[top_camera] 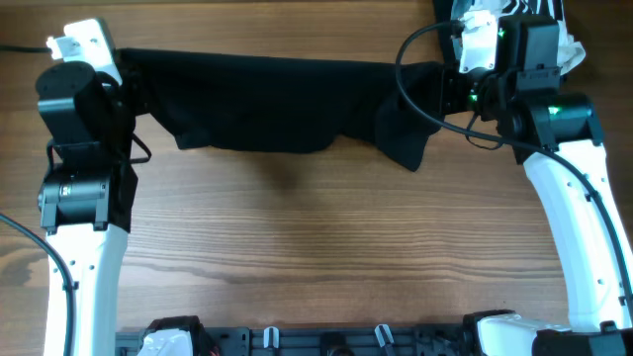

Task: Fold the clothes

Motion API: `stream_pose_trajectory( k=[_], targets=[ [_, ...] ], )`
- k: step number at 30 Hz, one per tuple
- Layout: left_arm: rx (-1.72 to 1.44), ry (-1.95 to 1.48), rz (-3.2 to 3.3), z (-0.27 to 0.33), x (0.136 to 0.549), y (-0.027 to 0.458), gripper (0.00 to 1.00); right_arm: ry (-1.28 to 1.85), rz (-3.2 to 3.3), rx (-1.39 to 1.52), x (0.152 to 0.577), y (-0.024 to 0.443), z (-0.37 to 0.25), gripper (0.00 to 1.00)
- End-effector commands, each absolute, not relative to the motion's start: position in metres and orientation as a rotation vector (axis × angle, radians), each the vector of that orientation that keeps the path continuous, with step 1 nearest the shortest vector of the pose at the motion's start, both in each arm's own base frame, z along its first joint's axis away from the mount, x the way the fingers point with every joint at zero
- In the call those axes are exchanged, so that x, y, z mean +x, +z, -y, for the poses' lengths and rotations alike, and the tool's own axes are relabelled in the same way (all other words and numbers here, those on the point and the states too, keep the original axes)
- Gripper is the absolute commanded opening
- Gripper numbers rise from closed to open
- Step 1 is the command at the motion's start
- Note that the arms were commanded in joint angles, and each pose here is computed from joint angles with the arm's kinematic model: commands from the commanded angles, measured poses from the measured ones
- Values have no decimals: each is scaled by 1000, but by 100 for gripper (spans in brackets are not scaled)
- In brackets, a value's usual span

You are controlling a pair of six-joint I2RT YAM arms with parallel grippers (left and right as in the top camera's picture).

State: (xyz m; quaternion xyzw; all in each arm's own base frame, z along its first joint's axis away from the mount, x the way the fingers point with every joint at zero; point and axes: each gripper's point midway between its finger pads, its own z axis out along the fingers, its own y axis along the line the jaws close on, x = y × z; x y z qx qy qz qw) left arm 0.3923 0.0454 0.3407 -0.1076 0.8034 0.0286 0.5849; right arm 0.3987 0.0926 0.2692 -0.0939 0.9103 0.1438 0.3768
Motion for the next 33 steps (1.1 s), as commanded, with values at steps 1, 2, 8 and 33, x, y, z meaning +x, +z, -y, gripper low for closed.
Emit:
stream_pose_trajectory(
  k=[1, 2, 8, 33],
  targets=[
    [-285, 84, -1757, -54, 387, 376, 4, 324, -2251, -260, 410, 299, -88, 4],
    [-290, 88, -1705, -55, 384, 394, 4, 290, -2207, -258, 414, 318, -85, 4],
    [-305, 109, -1595, -59, 366, 440, 4, 273, -2116, -270, 416, 360, -84, 4],
    [-309, -27, -2307, -33, 377, 252, 4, 351, -2583, -224, 383, 243, -85, 4]
  ],
)
